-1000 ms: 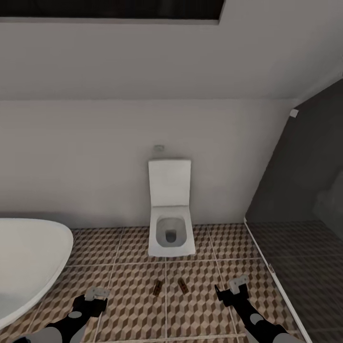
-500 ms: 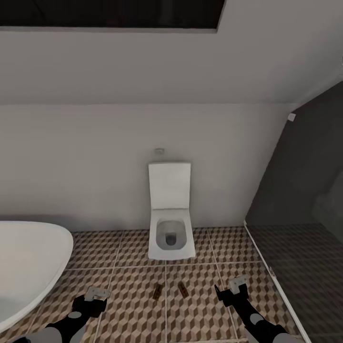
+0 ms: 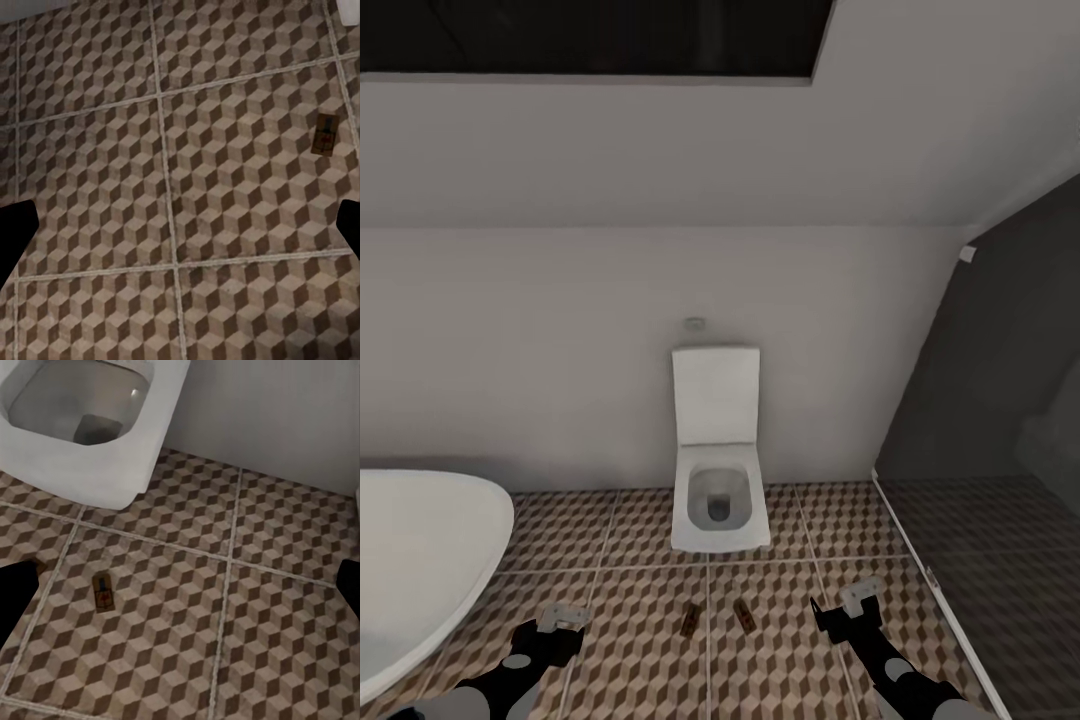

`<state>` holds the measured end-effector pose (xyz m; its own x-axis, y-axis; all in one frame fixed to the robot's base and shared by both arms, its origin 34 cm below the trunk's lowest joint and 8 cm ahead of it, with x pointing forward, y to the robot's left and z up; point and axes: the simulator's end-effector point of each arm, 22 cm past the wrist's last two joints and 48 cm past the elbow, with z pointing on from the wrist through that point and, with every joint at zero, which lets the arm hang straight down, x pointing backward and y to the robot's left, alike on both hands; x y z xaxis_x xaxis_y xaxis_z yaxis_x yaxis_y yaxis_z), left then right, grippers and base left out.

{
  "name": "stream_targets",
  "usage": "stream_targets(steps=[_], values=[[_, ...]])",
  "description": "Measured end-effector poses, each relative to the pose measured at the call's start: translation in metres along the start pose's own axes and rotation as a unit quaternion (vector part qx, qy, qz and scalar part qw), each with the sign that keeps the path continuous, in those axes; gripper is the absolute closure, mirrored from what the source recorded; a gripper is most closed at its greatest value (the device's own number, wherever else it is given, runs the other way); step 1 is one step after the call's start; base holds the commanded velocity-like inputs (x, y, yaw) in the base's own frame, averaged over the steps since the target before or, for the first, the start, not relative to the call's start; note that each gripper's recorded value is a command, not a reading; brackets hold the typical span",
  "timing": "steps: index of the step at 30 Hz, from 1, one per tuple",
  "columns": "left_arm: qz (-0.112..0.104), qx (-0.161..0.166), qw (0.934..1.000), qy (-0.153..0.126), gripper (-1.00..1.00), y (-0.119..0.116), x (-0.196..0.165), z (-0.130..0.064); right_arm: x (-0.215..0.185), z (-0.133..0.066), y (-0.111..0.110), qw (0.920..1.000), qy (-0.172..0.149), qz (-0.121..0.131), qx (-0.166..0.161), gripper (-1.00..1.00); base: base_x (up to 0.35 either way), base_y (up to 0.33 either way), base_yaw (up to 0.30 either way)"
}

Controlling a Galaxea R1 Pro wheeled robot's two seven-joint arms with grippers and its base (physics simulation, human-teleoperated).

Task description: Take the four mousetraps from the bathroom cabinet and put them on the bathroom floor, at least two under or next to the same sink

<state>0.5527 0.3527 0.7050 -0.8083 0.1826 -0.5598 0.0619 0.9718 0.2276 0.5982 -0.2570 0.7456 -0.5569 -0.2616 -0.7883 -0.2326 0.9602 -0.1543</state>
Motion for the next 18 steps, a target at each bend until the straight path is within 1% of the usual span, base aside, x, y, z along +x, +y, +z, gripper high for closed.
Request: stream_targets(steps=[18], values=[[-0.002,-0.002,0.9999,-0.012,-1.00,0.003,-0.012,-0.005,-0.013,-0.002,-0.003,0.9999,-0.012,-0.001,0.003,-1.00,0.000,0.000,0.000]])
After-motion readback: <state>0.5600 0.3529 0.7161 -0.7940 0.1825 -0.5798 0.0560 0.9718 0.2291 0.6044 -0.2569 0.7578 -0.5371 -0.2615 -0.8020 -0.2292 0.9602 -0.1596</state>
